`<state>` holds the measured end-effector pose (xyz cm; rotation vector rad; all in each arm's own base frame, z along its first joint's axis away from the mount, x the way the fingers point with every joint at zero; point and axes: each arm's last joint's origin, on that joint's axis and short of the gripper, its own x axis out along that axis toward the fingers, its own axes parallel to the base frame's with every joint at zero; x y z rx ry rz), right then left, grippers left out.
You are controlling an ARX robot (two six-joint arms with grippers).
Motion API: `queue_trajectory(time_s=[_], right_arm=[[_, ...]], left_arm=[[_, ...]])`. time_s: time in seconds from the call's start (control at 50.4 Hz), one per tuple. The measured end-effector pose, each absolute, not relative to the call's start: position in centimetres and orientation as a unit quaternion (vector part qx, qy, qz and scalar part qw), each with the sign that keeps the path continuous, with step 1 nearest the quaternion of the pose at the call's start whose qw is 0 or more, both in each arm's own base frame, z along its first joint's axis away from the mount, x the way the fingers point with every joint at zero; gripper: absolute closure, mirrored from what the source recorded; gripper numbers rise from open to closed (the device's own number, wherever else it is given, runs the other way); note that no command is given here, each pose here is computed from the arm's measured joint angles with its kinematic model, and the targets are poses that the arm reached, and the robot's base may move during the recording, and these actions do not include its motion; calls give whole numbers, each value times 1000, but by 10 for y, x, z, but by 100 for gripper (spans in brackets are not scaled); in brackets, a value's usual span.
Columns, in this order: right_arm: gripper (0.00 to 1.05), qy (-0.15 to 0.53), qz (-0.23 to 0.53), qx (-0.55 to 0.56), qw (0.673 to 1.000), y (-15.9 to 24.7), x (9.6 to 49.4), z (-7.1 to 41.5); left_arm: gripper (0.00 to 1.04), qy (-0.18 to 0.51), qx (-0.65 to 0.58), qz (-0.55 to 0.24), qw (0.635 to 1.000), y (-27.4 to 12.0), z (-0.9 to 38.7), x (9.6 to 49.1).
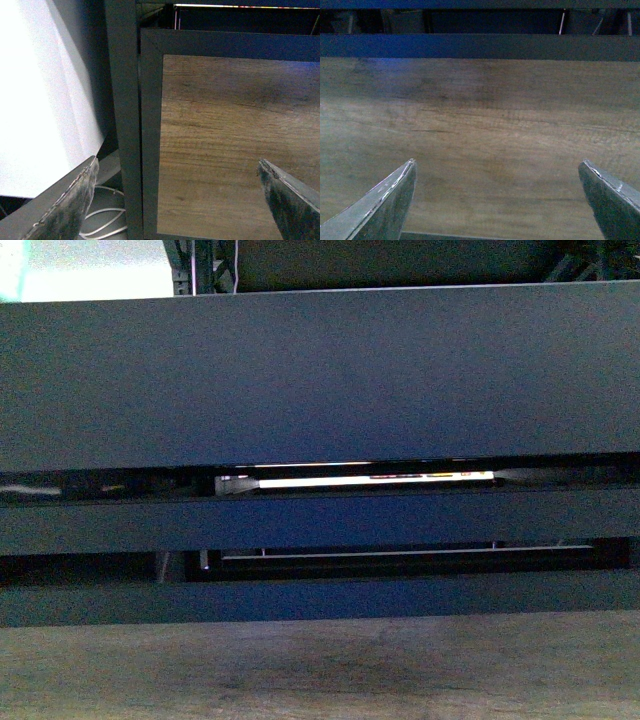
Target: Pick lemon from shelf
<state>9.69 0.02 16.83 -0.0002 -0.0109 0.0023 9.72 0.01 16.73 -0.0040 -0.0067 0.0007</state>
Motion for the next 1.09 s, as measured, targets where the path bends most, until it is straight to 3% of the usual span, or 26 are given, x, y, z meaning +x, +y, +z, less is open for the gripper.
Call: queue_trajectory(time_s=[1.092], right_arm=[[8, -5, 1, 0, 1000, 0, 97, 168]], left_arm=[[8, -3, -2, 0, 1000, 0, 167, 97]])
